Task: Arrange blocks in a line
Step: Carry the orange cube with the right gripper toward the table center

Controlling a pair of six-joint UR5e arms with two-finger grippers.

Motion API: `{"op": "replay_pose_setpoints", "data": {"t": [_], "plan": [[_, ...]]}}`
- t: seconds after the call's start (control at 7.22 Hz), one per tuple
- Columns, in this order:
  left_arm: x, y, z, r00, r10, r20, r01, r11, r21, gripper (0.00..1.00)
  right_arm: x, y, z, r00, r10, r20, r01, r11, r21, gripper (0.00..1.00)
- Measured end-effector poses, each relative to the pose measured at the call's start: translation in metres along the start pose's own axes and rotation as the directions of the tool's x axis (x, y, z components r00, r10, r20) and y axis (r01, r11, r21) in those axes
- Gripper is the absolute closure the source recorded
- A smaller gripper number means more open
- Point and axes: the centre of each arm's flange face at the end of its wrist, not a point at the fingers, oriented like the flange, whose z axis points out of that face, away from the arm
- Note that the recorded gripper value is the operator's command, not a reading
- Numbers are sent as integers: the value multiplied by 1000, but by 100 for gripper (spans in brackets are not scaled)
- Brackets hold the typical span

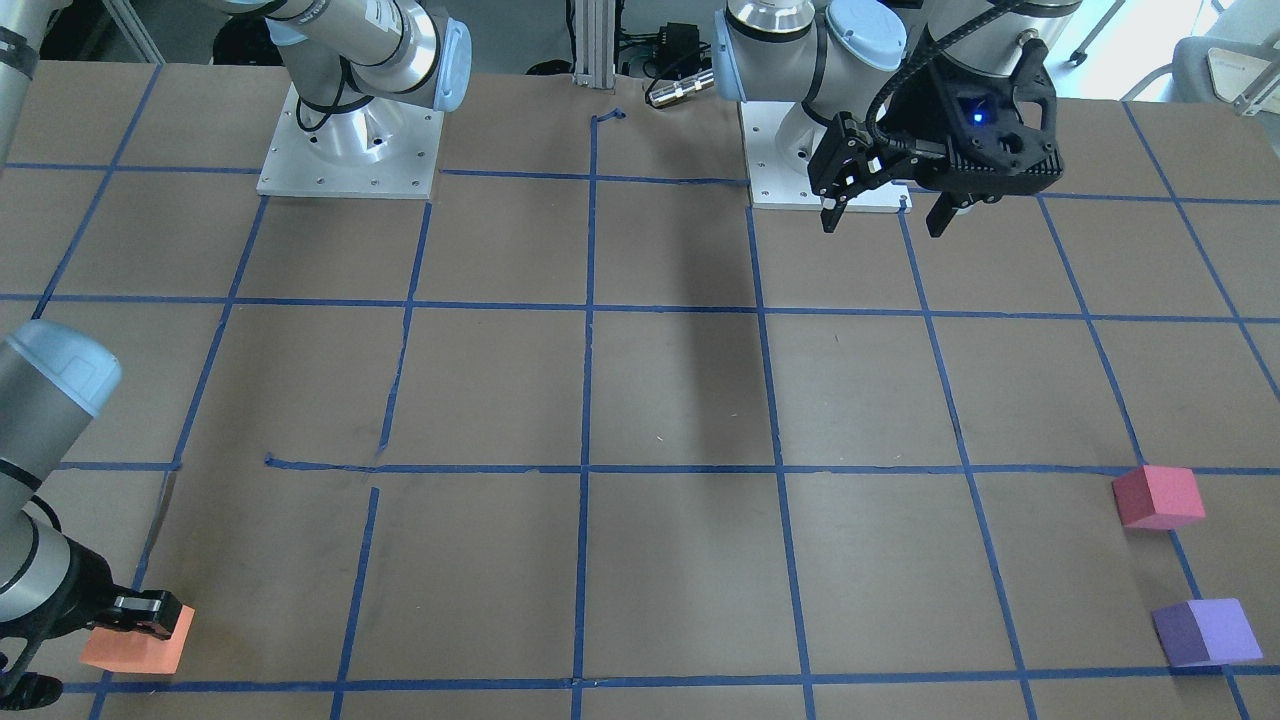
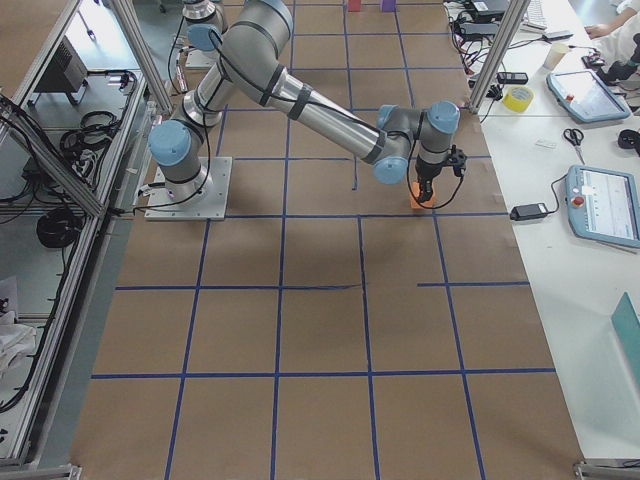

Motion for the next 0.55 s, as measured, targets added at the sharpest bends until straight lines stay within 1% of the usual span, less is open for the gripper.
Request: {"op": "replay_pose_setpoints", "data": {"t": [0.14, 0.42, 0.55], "plan": [[0, 0, 0, 1000, -1, 0, 1, 1000, 1, 0, -27, 4, -22, 1000, -24, 8, 24, 1000, 5, 82], [-1, 0, -1, 1000, -1, 0, 1, 1000, 6, 0, -122, 16, -54, 995, -96, 20, 96, 995, 31, 83], [-1, -1, 0, 1000, -1, 0, 1, 1000, 14, 0, -174, 27, -61, 995, -91, 29, 90, 995, 40, 83]]}}
